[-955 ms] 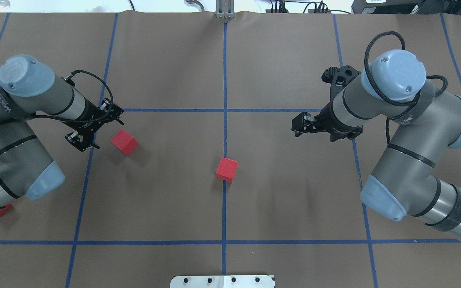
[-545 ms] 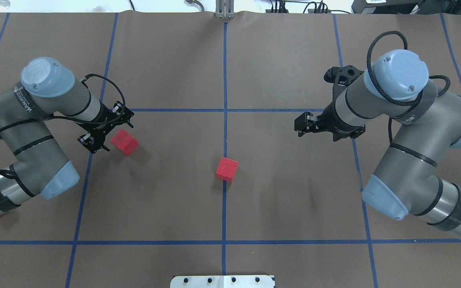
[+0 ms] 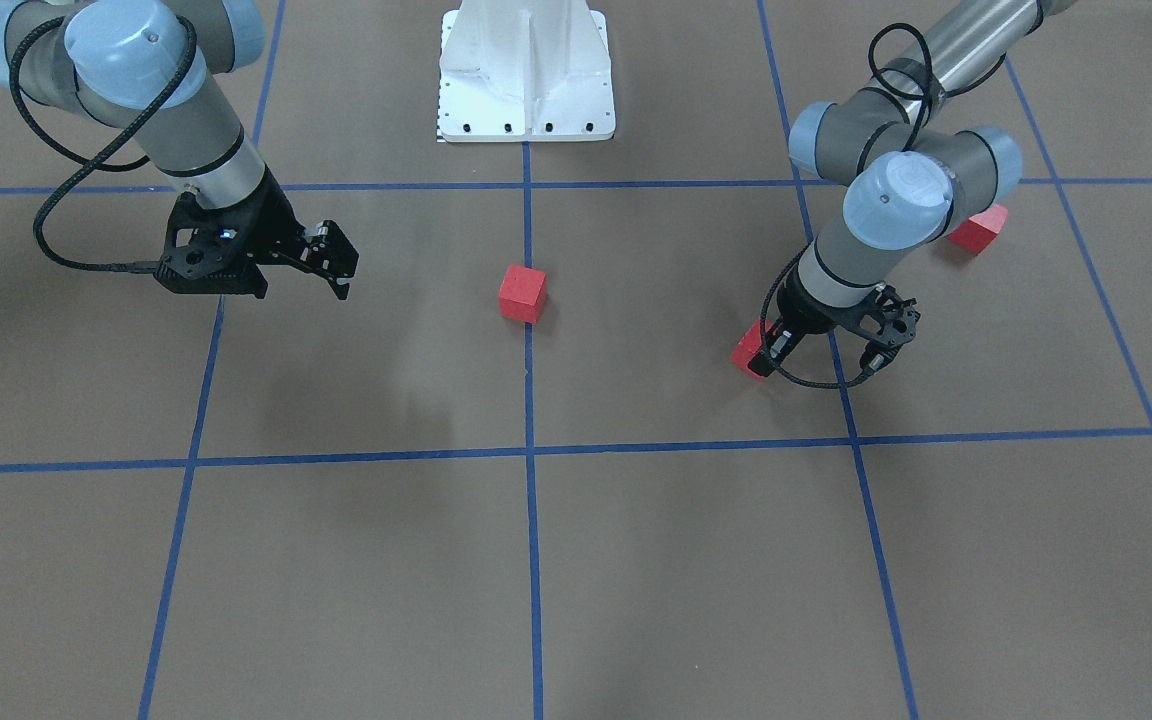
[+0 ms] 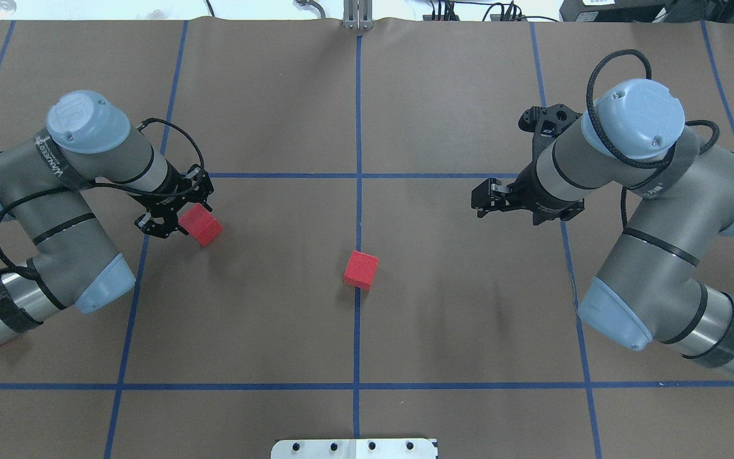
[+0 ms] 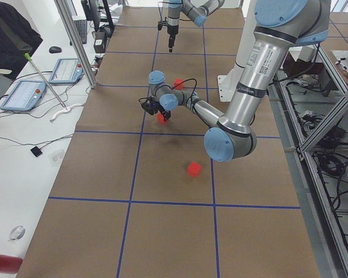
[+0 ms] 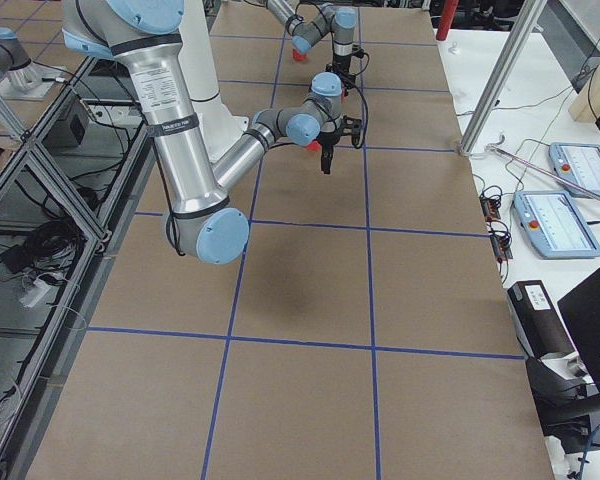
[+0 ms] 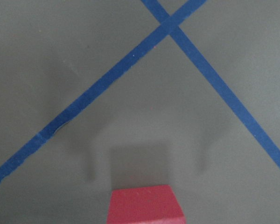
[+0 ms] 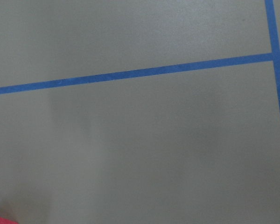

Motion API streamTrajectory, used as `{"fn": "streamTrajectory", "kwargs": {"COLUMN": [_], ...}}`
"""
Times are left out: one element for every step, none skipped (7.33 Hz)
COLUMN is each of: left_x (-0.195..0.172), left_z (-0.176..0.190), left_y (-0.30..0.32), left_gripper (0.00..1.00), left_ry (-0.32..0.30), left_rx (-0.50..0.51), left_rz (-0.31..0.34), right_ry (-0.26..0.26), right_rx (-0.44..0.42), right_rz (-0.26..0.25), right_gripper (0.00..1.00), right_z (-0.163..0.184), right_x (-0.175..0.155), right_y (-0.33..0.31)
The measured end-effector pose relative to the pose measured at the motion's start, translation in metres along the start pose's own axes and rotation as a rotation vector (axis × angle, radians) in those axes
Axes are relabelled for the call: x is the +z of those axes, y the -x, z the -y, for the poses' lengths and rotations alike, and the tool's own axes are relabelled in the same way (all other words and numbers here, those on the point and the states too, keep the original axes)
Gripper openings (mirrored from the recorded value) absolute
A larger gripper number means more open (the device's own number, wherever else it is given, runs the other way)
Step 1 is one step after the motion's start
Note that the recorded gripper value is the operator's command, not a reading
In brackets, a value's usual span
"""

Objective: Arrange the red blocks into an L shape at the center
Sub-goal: 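Grasp the farther red cube with the left gripper, then set the cube with the left gripper beside the center cube, farther out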

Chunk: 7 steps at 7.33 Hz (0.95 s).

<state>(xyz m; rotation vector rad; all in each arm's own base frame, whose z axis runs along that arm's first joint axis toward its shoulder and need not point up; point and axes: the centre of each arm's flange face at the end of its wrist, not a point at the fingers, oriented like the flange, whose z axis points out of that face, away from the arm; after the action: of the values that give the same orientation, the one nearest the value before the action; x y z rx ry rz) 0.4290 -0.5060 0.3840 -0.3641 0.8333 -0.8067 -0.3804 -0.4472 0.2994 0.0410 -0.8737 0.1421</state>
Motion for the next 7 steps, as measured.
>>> {"fn": "streamTrajectory", "kwargs": {"left_x": [-0.004,-0.013,-0.029,-0.043,-0.048,-0.043,-0.037], "left_z": [-0.005,-0.018,-0.039,-0.064,-0.092,-0.118,-0.14], "left_y": [-0.007,-0.025,-0.054,-0.082,-0.107,-0.128,-0.146], "left_gripper": [0.0,0.0,0.0,0.0,0.0,0.0,0.0], "left_ry": [0.004,0.012,0.019,0.021,0.022,0.016,0.01], "left_rx": [0.007,0.053,0.168,0.316,0.466,0.596,0.695], "left_rz": [-0.007,-0.021,-0.033,-0.027,-0.014,-0.004,0.004], "right_ry": [-0.002,-0.008,-0.013,-0.014,-0.013,-0.011,-0.009], "right_rx": [0.004,0.006,-0.012,-0.04,-0.064,-0.076,-0.082], "right_rz": [-0.002,-0.005,-0.011,-0.021,-0.031,-0.04,-0.048], "right_gripper": [1.0,1.0,1.0,1.0,1.0,1.0,1.0], "right_z": [0.002,0.008,0.017,0.027,0.037,0.043,0.046], "right_x": [-0.001,-0.003,-0.008,-0.013,-0.016,-0.017,-0.015], "right_y": [-0.003,-0.009,-0.021,-0.038,-0.056,-0.068,-0.074]}}
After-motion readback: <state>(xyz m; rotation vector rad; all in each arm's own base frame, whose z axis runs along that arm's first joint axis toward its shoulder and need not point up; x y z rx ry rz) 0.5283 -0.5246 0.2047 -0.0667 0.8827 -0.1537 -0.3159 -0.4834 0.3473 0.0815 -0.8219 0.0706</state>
